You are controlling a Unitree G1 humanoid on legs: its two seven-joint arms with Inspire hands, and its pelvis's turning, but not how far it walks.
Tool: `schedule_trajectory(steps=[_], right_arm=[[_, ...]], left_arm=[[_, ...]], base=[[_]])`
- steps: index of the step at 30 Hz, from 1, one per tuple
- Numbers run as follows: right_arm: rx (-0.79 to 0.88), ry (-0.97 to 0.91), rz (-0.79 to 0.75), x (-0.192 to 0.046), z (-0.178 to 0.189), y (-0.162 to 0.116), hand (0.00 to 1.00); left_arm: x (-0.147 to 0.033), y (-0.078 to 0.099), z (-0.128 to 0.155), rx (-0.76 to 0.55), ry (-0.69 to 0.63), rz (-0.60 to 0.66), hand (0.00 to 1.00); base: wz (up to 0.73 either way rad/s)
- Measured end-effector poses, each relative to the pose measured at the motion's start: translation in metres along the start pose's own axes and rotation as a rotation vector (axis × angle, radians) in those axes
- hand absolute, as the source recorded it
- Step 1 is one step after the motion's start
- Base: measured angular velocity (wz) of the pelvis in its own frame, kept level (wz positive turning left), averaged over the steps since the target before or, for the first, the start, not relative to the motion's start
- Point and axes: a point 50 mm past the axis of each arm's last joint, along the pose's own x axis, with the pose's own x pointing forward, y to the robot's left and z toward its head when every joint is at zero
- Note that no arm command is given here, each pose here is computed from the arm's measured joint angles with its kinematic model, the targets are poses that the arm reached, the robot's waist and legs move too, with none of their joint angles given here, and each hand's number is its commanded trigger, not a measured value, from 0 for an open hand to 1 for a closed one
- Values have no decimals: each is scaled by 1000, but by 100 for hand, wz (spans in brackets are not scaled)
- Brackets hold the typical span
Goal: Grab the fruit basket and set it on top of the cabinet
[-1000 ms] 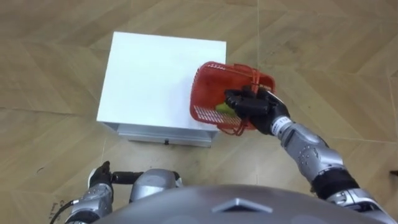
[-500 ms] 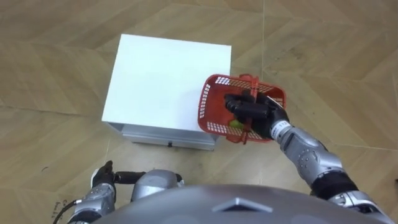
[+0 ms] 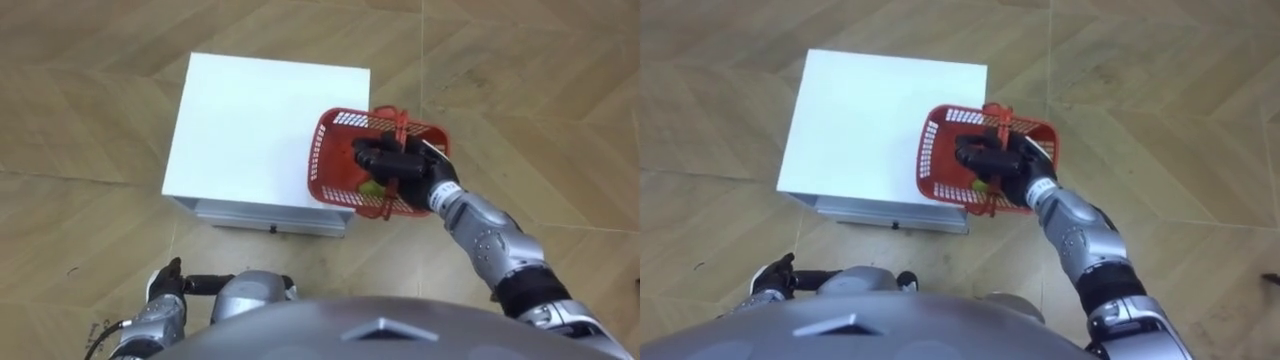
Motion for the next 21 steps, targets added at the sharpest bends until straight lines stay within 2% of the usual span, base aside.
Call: schedule_trajectory(steps=[10, 18, 21], right_arm=[[-47, -81, 86, 0, 23, 16, 100], [-128, -145, 171, 15, 55, 38, 100], [-158, -156, 224, 23, 67, 53, 100]], left_arm=[[0, -1, 2, -6, -5, 4, 0], [2, 1, 4, 1, 14, 21, 0], [3, 7, 3, 26, 29, 34, 0]], base=[[-2], [-10], [3]])
